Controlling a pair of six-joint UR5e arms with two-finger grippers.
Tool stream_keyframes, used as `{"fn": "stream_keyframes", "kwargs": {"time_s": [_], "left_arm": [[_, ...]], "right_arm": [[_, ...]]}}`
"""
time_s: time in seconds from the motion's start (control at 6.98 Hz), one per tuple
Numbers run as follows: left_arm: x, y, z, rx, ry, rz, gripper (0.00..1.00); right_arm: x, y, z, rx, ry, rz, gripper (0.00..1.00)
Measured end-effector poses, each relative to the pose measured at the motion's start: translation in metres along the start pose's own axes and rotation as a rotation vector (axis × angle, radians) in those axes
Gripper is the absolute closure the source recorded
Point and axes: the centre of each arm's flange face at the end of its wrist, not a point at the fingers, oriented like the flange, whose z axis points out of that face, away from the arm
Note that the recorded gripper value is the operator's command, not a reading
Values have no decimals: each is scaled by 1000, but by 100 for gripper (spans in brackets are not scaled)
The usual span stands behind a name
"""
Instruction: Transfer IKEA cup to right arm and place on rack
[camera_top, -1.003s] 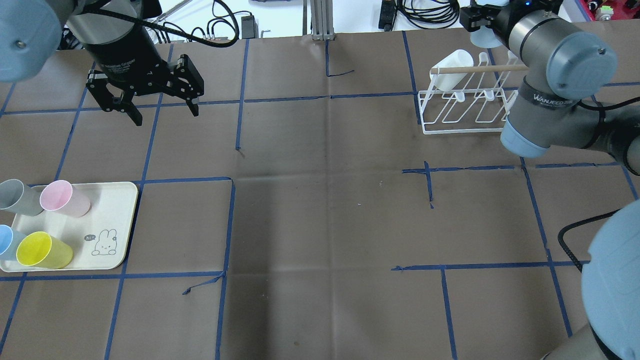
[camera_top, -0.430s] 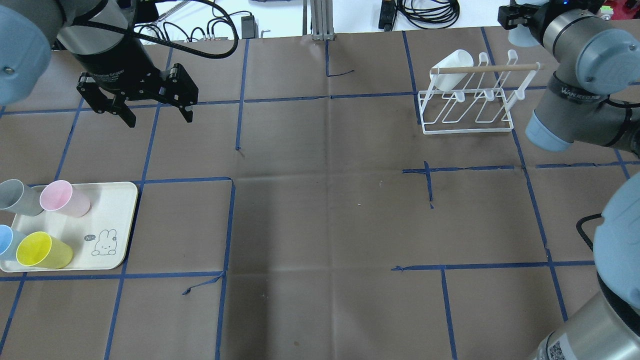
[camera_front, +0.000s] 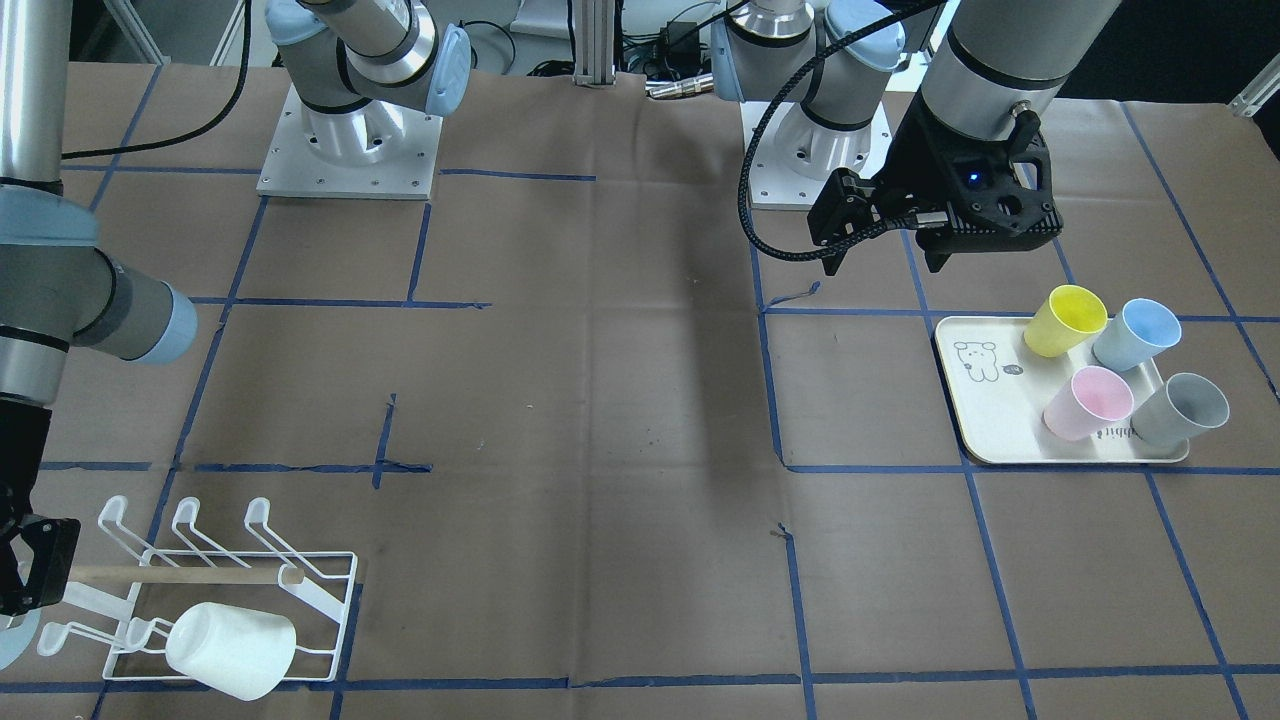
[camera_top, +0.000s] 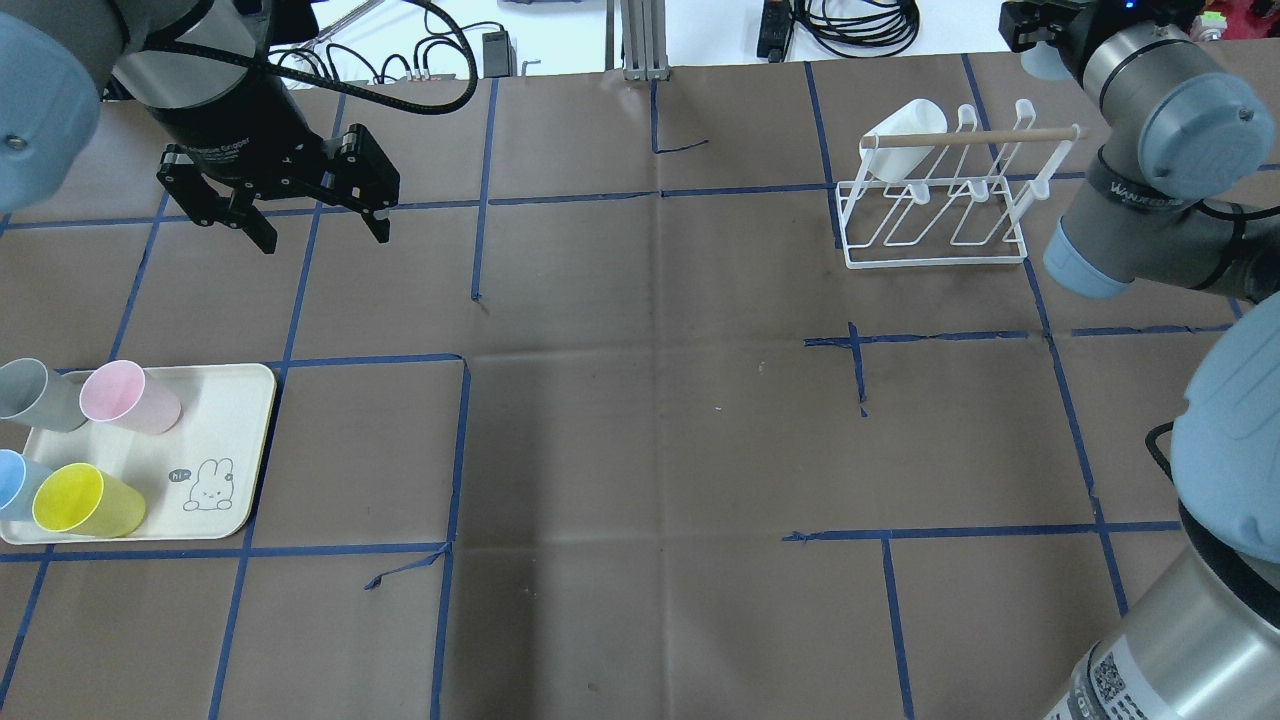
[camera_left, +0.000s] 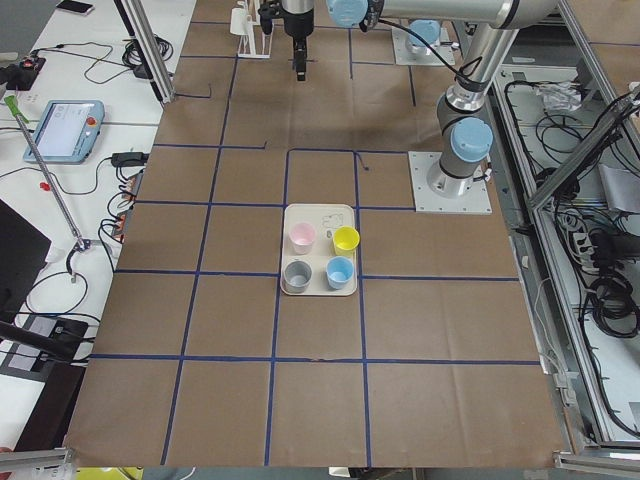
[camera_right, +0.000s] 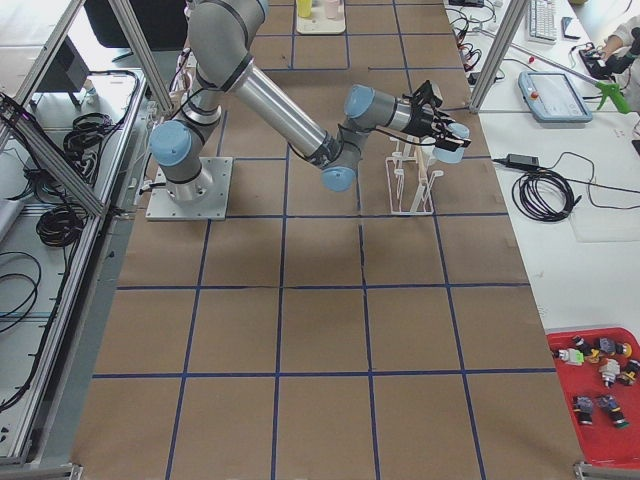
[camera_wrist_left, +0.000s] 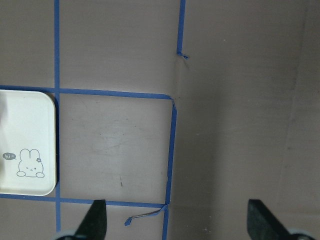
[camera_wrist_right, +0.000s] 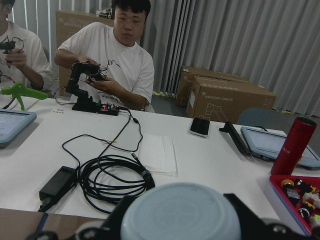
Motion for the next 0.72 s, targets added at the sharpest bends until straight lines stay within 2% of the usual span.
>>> {"fn": "stream_keyframes", "kwargs": {"time_s": [0.29, 0.72], "left_arm": [[1, 0, -1, 5, 10, 5, 0], [1, -1, -2, 8, 10, 9, 0]], "right_arm": [[-2, 16, 6, 7, -4, 1, 82], [-7, 38, 15, -12, -28, 12, 83]]}}
